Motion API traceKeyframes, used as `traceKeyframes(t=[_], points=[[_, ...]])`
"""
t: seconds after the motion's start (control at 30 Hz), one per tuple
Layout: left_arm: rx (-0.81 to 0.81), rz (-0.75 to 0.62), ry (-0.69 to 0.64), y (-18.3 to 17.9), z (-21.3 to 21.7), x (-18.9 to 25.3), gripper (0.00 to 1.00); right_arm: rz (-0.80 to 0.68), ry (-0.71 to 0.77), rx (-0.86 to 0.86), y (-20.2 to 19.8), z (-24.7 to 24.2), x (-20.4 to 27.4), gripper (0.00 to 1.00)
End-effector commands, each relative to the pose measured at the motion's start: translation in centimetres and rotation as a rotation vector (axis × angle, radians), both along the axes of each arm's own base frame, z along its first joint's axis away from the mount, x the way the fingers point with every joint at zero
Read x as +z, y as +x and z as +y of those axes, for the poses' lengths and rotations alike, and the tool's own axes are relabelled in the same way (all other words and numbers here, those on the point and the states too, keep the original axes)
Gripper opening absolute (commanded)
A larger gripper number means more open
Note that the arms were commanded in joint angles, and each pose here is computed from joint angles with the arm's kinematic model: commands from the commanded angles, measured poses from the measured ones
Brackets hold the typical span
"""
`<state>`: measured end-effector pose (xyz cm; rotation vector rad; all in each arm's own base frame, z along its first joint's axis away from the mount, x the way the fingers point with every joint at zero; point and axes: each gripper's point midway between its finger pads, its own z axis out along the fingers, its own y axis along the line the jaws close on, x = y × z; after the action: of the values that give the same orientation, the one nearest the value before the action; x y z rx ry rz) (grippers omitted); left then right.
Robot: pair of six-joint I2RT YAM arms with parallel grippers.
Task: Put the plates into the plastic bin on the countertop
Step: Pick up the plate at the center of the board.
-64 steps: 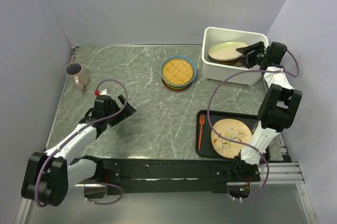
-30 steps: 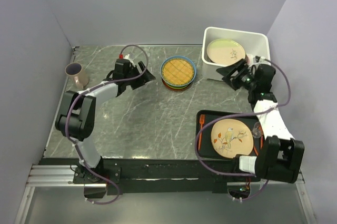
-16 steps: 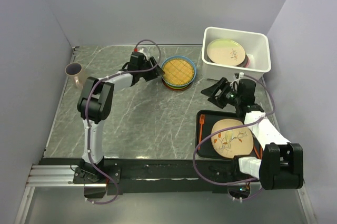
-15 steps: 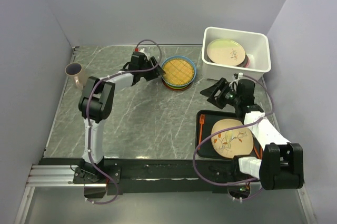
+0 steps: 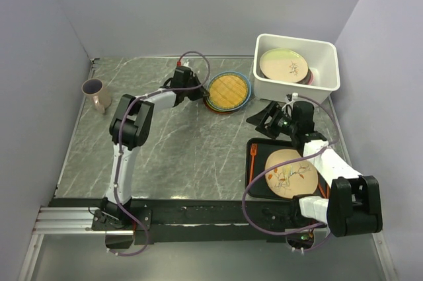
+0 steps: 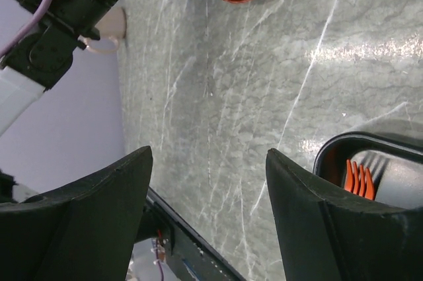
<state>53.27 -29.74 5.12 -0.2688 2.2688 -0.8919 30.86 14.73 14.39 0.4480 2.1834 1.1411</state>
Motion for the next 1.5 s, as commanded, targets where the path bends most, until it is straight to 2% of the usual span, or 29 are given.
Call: traceKeyframes(t=[0.0, 0.37, 0.7, 1.07, 1.47], points=[[0.035, 0.011, 0.037, -2.6, 1.9, 0.4, 0.01, -0.033, -0.024, 0.036, 0.2, 0.7, -0.4, 0.76], [0.030, 0.075, 0.068, -8.9, 4.4, -0.8, 0.01, 0.004, -0.067, 0.086, 0.3, 2.8, -2.1, 0.75], [0.047, 0.116, 0.109, -14.0, 6.6, -1.1, 0.01, -0.085, -0.135, 0.103, 2.2, 5.2, 0.6, 0.67], [0.045, 0.135, 0.128, -15.3, 7.2, -1.8, 0.01, -0.079, -0.250, 0.084, 8.0, 6.2, 0.2, 0.62], [0.040, 0.130, 0.139, -15.3, 7.3, -1.6, 0.01, 0.029, -0.355, 0.089, 9.0, 6.9, -4.8, 0.61]])
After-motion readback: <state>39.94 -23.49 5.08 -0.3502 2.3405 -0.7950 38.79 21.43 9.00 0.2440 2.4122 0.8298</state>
